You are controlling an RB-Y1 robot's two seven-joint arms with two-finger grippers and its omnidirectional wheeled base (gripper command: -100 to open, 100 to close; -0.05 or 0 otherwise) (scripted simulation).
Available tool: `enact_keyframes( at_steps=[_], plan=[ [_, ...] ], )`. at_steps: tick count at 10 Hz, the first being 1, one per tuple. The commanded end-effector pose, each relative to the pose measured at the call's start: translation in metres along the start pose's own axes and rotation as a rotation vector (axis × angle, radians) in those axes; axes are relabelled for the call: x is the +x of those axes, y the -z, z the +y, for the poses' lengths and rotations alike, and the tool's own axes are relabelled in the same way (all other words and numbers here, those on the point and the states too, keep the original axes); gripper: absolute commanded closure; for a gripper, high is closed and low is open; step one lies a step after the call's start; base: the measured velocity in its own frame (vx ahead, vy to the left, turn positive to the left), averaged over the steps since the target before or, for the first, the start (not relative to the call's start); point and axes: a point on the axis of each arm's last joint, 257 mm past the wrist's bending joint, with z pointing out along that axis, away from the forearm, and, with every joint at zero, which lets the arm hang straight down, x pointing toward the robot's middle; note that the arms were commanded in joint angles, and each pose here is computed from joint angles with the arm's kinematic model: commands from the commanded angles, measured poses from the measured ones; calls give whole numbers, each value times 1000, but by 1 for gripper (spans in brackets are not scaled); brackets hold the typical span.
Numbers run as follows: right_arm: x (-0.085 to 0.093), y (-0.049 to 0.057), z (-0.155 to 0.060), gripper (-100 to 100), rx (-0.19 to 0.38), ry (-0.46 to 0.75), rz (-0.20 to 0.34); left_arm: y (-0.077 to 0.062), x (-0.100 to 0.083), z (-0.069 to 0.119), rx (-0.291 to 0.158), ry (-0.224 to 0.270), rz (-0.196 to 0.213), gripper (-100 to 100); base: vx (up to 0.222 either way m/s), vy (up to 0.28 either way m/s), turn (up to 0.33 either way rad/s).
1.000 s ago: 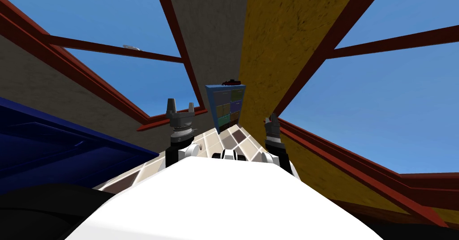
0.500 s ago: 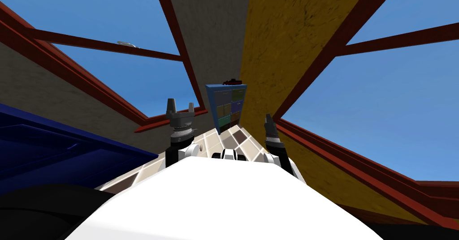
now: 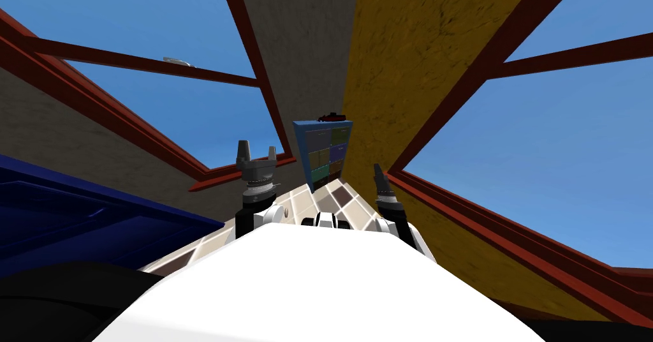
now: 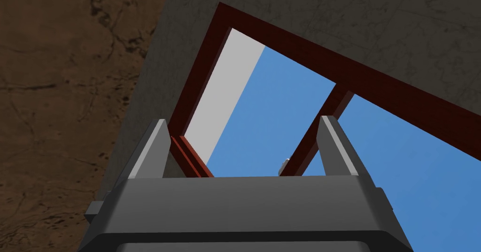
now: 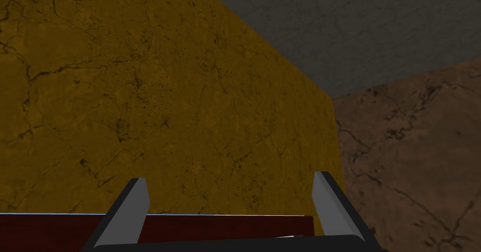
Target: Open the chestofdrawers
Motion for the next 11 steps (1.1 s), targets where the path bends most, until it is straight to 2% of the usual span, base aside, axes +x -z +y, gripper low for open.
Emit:
enact_keyframes(
  at_steps=[1,11],
  plan=[
    [7,1,-2,-100,-13,105,21,0,0,0,0,0,0,0,54,47,1],
    [25,2,-8,-100,-58,464,68,0,0,0,0,0,0,0,49,38,0]
  ],
)
